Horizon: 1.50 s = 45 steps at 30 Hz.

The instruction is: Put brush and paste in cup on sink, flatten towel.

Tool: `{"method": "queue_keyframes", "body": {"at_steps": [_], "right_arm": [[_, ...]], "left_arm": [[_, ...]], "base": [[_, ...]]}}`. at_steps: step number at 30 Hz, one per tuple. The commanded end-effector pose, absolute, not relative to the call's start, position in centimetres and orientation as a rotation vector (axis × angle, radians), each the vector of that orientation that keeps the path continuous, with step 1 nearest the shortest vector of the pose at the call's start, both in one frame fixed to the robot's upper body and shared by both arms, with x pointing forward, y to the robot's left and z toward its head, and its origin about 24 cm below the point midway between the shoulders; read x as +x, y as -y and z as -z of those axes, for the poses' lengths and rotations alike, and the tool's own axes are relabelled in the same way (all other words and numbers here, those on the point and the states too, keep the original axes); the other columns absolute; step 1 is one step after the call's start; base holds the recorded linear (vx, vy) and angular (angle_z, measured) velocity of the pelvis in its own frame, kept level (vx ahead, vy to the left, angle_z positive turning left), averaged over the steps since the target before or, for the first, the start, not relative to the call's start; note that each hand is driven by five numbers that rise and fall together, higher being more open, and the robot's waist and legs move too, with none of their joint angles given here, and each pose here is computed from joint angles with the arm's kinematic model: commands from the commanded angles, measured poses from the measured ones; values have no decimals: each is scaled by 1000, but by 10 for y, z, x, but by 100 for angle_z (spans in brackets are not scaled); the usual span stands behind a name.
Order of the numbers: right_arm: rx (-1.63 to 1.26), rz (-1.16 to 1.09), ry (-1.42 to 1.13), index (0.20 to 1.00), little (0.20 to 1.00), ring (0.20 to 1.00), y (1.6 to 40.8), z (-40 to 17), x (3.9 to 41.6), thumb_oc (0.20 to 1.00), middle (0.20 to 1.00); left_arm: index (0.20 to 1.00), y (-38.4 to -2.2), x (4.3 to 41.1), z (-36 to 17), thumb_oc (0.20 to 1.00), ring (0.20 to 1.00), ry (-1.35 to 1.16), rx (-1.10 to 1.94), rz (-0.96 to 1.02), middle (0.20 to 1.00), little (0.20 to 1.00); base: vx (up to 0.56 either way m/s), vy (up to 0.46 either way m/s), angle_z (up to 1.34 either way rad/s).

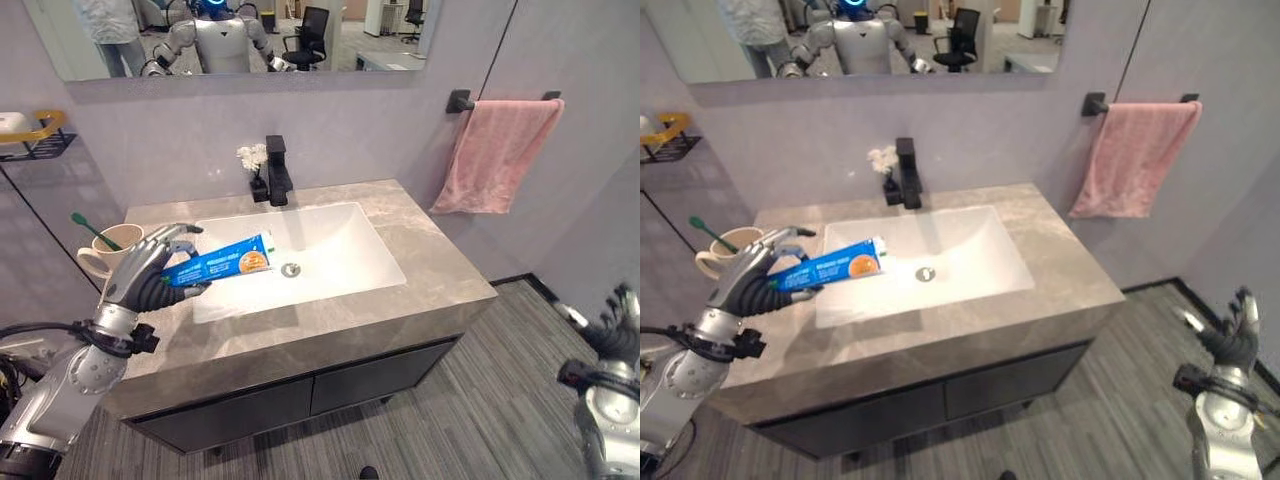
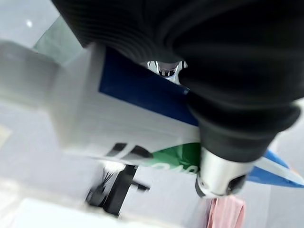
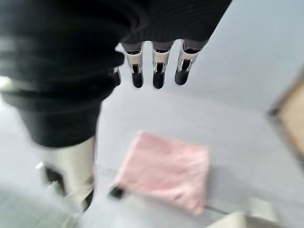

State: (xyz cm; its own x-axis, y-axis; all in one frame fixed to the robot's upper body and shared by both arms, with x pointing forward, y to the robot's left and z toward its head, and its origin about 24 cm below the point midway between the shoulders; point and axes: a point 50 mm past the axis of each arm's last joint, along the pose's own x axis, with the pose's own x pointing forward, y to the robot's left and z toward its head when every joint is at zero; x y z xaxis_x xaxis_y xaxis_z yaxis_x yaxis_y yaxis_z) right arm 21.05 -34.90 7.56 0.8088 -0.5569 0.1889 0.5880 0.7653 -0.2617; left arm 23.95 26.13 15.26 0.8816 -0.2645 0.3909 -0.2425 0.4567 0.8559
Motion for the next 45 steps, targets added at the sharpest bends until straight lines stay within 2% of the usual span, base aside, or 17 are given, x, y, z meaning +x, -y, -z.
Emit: {"method": "queue_keyframes", "body": {"at_steps": [1,5,6,7,12,13,15,18,28,37,45], "right_arm": [[-452,453,411,1000,1000,1000,327,-151,246,1000,1000],[-402,239,522,1000,1000,1000,283,-173,272,1000,1000],[-401,238,524,1000,1000,1000,283,-174,272,1000,1000],[-387,136,541,1000,1000,1000,260,-179,285,1000,1000],[-383,80,563,1000,1000,1000,220,-185,312,1000,1000],[-339,-3,579,1000,1000,1000,191,-187,320,1000,1000],[-313,-62,591,1000,1000,1000,176,-190,323,1000,1000],[-83,-326,637,1000,1000,1000,114,-206,322,1000,1000],[286,-639,736,1000,1000,1000,49,-238,295,1000,1000],[454,-849,754,1000,1000,1000,14,-256,272,1000,1000],[554,-913,743,1000,1000,1000,-6,-264,264,1000,1000]], "left_arm": [[200,-248,249,-212,200,200,813,1105,-93,200,200],[200,-238,255,-227,200,200,891,1121,-86,200,200],[200,-238,255,-228,200,200,892,1121,-88,200,200],[200,-234,258,-233,200,200,919,1115,-91,200,200],[200,-228,264,-248,200,200,983,1105,-137,200,200],[200,-223,266,-258,200,200,1029,1097,-159,200,200],[200,-221,267,-265,200,200,1056,1093,-170,200,200],[200,-211,273,-281,200,200,1128,1068,-204,200,200],[200,-199,274,-295,200,200,1214,1093,-209,200,200],[200,-190,274,-290,200,200,1222,1082,-169,200,200],[200,-183,276,-277,200,200,1193,1050,-122,200,200]], "base": [[-30,0,5],[-1,0,1],[-8,-5,6],[-22,-5,10],[8,2,9],[-5,1,8],[-7,0,7],[1,-5,10],[5,7,8],[0,0,0],[0,0,0]]}}
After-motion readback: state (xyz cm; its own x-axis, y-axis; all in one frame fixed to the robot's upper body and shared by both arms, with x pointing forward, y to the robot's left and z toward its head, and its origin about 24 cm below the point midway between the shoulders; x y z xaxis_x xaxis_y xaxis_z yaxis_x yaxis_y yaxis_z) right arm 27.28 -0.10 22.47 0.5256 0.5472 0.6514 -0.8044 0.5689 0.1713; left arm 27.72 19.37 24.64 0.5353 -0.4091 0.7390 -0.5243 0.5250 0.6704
